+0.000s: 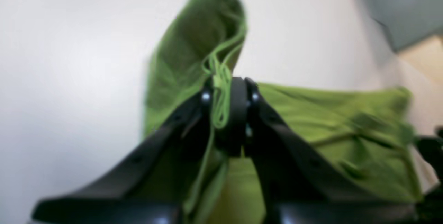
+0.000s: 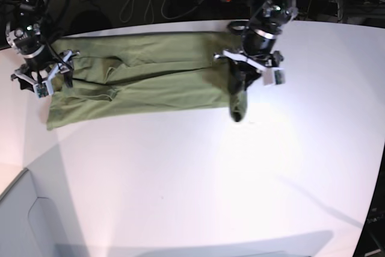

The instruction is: Fold the T-shirt properly

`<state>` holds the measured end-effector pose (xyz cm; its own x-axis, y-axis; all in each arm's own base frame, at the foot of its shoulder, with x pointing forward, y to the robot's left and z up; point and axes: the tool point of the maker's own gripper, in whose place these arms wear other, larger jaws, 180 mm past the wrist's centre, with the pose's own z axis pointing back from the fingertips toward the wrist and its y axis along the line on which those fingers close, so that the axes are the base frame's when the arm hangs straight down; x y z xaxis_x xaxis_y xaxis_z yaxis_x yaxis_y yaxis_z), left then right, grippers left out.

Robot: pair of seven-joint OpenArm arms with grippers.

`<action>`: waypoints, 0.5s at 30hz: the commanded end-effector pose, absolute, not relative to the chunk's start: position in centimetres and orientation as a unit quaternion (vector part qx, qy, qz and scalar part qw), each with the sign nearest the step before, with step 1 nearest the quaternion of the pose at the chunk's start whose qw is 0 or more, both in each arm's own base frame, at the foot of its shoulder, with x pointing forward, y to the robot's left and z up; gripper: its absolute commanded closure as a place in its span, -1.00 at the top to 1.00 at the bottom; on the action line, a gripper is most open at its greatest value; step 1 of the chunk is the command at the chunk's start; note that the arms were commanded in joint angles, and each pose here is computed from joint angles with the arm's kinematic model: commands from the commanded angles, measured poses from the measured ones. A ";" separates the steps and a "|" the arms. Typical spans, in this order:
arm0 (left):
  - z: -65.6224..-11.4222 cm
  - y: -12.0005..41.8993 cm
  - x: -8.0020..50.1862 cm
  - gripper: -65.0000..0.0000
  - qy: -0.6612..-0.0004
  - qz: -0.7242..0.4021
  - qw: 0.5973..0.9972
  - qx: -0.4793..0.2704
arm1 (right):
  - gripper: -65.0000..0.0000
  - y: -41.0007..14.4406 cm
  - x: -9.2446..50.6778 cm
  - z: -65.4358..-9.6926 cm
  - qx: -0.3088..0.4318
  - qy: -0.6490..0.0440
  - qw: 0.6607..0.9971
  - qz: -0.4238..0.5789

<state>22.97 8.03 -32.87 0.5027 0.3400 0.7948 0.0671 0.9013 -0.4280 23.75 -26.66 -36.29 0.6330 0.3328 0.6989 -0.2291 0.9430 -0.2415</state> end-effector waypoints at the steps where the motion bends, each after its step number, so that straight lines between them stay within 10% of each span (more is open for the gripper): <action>1: -31.7 7.5 23.3 -1.00 -0.508 0.077 0.830 -0.218 | 0.38 -26.9 25.1 -34.5 -0.073 -0.427 0.886 0.165; 15: -32.1 7.6 22.7 -1.00 -0.501 0.058 0.836 -0.214 | -0.11 -19.7 30.0 -33.7 -0.014 -0.453 0.853 0.256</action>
